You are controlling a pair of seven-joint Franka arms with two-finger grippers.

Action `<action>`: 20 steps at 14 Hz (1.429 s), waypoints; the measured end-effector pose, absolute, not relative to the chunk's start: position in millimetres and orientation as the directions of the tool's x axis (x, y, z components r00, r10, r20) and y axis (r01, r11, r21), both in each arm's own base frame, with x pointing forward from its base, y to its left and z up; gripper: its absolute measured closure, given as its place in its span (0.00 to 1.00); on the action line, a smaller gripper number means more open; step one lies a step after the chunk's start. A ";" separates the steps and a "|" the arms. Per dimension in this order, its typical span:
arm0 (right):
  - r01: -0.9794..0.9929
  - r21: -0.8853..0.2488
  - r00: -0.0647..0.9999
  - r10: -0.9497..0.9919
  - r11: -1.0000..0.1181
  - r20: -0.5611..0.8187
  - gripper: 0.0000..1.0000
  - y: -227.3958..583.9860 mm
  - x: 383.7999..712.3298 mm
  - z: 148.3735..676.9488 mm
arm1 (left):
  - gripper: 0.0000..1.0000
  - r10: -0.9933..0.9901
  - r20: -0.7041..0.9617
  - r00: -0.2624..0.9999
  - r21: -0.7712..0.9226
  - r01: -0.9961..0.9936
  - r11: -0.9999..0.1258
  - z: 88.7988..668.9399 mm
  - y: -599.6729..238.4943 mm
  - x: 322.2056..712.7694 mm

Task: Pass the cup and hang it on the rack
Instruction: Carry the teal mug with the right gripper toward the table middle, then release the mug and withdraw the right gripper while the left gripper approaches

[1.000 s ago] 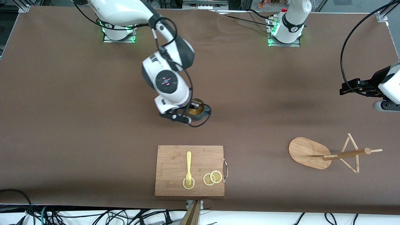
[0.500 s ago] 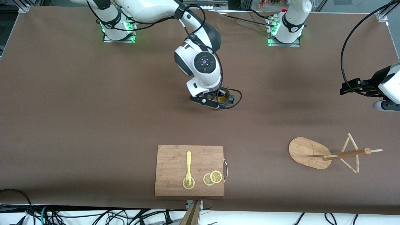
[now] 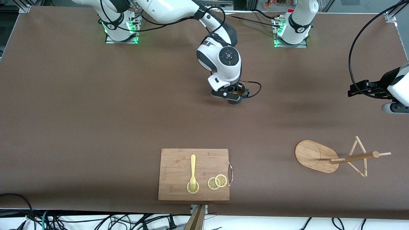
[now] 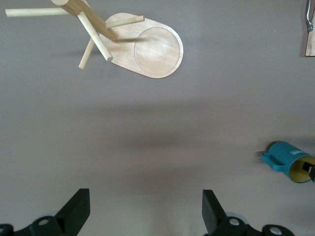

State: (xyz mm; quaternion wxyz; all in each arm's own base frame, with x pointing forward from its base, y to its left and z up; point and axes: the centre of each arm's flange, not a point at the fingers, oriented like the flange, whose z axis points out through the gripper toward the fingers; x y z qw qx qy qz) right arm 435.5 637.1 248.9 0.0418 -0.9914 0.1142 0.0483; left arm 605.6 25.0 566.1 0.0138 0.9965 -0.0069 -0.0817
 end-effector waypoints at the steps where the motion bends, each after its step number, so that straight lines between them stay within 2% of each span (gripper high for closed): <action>1: -0.231 -0.071 0.969 -0.223 -0.970 -0.104 0.96 638.1 434.2 246.0 | 0.00 -0.016 -0.163 0.986 0.029 -0.011 -1.000 566.1 25.0 605.6; 6: -0.233 -0.068 0.970 -0.227 -0.970 -0.087 0.93 635.5 439.1 237.5 | 0.00 -0.022 -0.179 0.984 0.030 -0.017 -0.999 564.9 24.9 603.6; 7: -0.234 -0.072 0.970 -0.228 -0.970 -0.082 0.87 635.8 439.6 234.7 | 0.00 -0.052 -0.202 0.978 0.038 -0.046 -0.998 563.1 24.6 600.6; 11: -0.251 -0.100 0.967 -0.245 -0.963 -0.064 0.48 638.7 446.5 249.3 | 0.00 -0.296 -0.250 0.922 0.122 -0.273 -0.954 549.4 23.8 593.3; 13: -0.260 -0.117 0.965 -0.255 -0.959 -0.055 0.27 636.2 455.1 285.7 | 0.00 -0.409 -0.266 0.873 0.180 -0.372 -0.911 532.1 23.2 589.7; 15: -0.274 -0.126 0.962 -0.270 -0.953 -0.046 0.07 622.8 466.6 343.9 | 0.00 -0.526 -0.272 0.806 0.235 -0.474 -0.848 514.6 22.6 585.7; 16: -0.294 -0.137 0.956 -0.292 -0.946 -0.037 0.00 606.1 479.3 384.9 | 0.00 -0.586 -0.271 0.763 0.268 -0.525 -0.808 503.3 22.2 583.2; 18: -0.356 -0.158 0.934 -0.358 -0.921 -0.020 0.00 548.7 516.9 464.9 | 0.00 -0.692 -0.230 0.684 0.342 -0.609 -0.716 476.4 17.2 579.8; 20: -0.388 -0.149 0.920 -0.391 -0.910 -0.006 0.00 457.2 561.7 533.7 | 0.00 -0.791 -0.130 0.598 0.420 -0.689 -0.590 440.2 6.7 576.7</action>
